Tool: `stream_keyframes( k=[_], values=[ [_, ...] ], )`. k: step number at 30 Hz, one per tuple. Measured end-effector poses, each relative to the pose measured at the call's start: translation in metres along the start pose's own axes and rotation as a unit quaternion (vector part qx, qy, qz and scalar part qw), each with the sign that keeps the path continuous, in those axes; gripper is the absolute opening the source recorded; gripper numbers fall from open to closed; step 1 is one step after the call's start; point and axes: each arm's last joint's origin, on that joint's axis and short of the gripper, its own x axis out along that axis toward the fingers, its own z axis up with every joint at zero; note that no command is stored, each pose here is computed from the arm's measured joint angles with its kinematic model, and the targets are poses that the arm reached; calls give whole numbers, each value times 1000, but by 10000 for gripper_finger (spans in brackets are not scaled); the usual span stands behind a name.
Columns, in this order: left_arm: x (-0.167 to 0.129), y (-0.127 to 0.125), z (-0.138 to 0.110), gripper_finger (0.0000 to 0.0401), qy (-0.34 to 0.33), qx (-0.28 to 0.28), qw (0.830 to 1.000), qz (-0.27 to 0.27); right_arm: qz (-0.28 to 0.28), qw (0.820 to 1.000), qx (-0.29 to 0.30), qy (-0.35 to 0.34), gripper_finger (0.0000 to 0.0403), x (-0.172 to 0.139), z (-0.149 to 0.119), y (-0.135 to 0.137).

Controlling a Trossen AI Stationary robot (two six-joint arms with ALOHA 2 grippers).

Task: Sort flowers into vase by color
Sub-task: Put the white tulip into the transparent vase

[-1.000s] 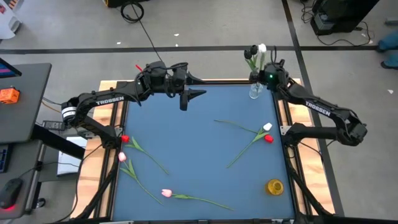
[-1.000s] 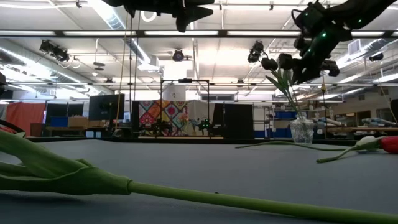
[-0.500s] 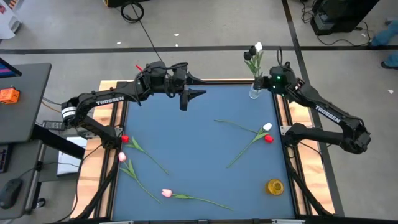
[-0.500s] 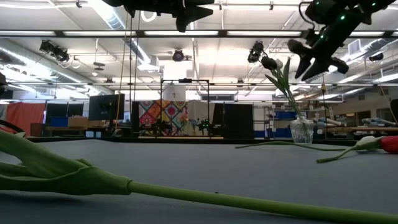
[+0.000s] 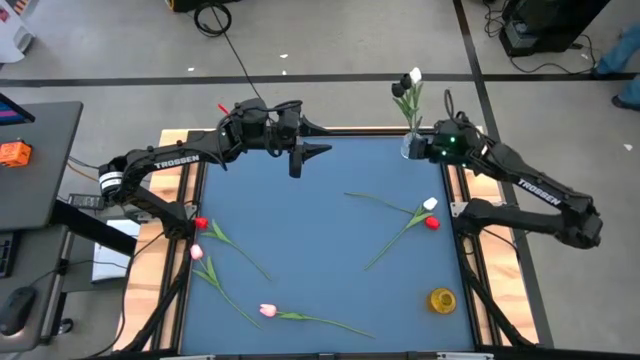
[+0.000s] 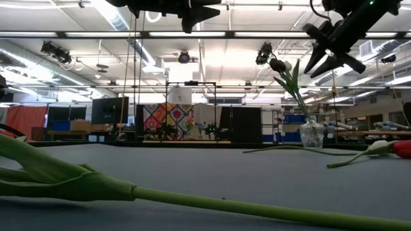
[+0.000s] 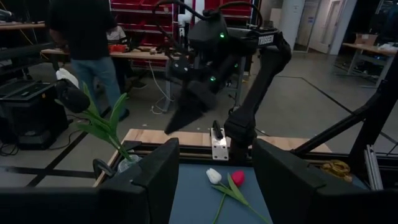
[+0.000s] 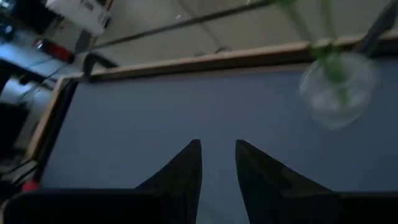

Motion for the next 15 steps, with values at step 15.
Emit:
stream_keyframes(
  k=[15],
  values=[
    [0,0,0,208,0,0,1000,0,0,993,44,112,103,-10,-50,20]
  ],
)
